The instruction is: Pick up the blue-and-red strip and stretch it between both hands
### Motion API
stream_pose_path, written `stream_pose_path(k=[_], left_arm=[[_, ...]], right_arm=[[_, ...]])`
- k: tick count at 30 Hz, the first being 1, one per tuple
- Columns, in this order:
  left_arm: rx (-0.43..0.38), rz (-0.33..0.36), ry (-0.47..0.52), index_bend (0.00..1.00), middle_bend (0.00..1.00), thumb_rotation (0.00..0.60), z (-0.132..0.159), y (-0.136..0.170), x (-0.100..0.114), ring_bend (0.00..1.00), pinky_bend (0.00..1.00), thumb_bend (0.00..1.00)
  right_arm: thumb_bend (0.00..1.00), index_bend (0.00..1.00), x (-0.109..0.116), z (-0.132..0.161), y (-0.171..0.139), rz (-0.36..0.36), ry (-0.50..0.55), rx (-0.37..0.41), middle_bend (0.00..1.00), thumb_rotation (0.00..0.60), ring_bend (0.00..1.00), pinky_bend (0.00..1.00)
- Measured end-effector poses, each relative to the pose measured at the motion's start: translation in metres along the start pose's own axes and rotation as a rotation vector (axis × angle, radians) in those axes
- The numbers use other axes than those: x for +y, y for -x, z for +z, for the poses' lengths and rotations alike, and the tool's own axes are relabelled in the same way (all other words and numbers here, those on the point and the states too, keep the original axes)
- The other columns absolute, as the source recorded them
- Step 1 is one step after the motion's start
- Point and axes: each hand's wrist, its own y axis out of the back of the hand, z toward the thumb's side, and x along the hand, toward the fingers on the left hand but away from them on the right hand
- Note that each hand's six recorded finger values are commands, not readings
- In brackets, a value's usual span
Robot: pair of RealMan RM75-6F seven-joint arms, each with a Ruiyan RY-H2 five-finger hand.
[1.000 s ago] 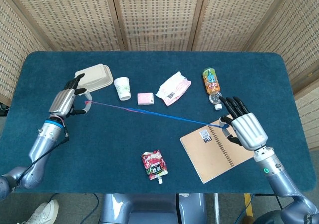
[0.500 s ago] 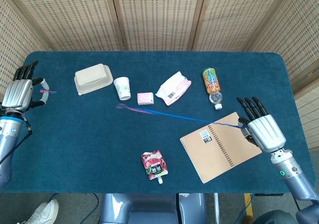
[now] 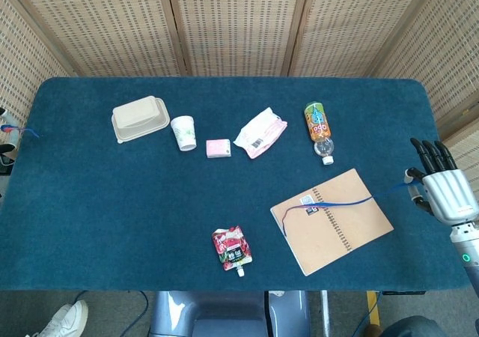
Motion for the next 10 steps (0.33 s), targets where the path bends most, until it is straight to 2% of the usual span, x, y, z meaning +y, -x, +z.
stream_pose_path(k=[4,10], left_arm=[[-0.013,-0.017,-0.011,0.79,0.0,0.6,0.0,0.005,-0.002,0.0,0.0,0.47],[-0.069,-0.069,-0.025,0.78,0.0,0.6,0.02,0.018,-0.016,0.0,0.0,0.47]], right_arm=[[0.69,0.82,0.01,0.004,0.001,-0.029,0.047,0.01,0.05,0.6,0.0,0.0],[0.69,0.82,0.024,0.037,0.011,-0.049,0.156,0.052,0.05,0.6,0.0,0.0]])
